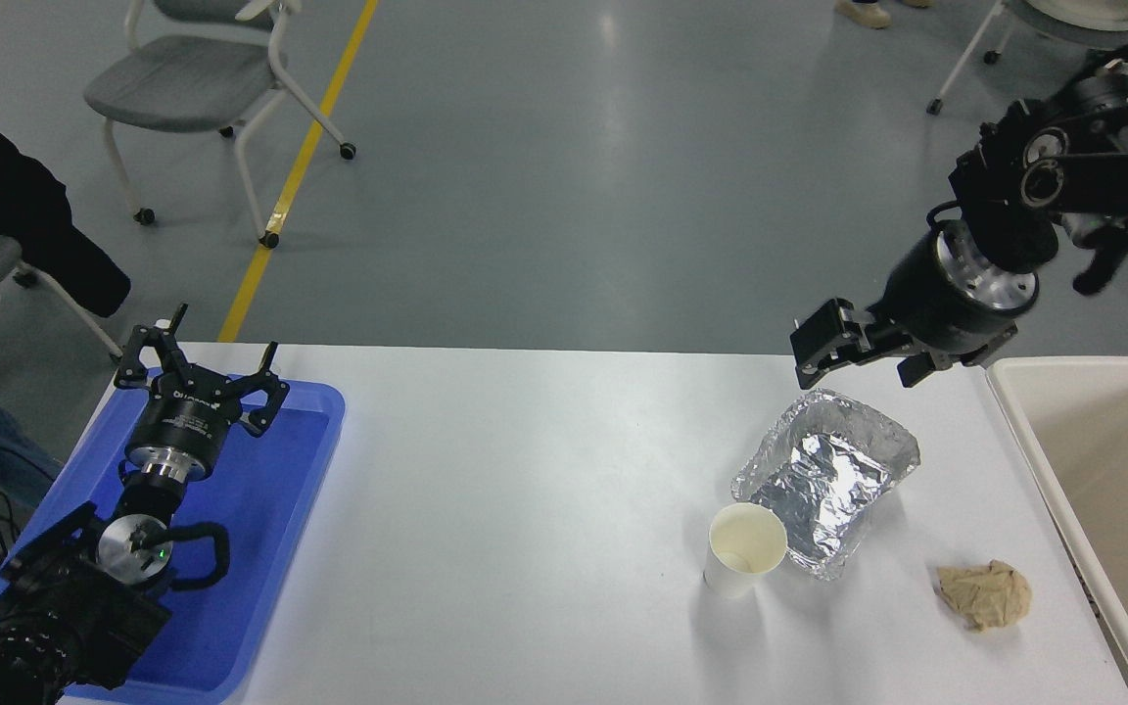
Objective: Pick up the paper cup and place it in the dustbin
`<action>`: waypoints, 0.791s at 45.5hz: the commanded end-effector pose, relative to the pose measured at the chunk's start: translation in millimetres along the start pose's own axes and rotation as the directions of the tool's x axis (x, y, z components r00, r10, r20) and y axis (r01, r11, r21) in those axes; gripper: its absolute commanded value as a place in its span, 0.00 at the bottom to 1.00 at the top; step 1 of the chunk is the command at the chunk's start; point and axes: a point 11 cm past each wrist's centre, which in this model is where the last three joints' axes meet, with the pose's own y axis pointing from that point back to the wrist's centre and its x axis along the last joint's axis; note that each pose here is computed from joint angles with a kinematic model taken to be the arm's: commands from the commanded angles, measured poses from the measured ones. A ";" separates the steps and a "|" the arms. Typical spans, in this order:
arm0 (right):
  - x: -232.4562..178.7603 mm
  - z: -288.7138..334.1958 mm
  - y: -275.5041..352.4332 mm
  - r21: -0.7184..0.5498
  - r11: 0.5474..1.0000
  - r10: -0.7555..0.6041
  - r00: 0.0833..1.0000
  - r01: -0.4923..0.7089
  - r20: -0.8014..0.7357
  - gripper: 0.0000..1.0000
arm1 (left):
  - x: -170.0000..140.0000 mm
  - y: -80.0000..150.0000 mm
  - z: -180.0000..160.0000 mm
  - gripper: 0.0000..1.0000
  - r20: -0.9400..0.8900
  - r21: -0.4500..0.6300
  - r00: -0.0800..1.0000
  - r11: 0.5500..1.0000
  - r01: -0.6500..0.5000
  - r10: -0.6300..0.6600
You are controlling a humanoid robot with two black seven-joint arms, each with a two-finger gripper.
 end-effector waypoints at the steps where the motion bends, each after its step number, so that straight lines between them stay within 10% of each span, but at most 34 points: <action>1: -15.3 -19.2 16.8 -0.030 0.997 -0.069 0.997 0.070 0.022 1.00 | 0.3 0.2 0.3 1.00 0.001 0.000 1.000 1.000 -0.001 0.001; 36: -13.2 -34.5 -44.5 0.007 0.998 -0.055 0.998 0.055 0.032 1.00 | -0.4 -0.1 -1.9 1.00 -0.004 0.001 1.000 1.000 0.000 0.000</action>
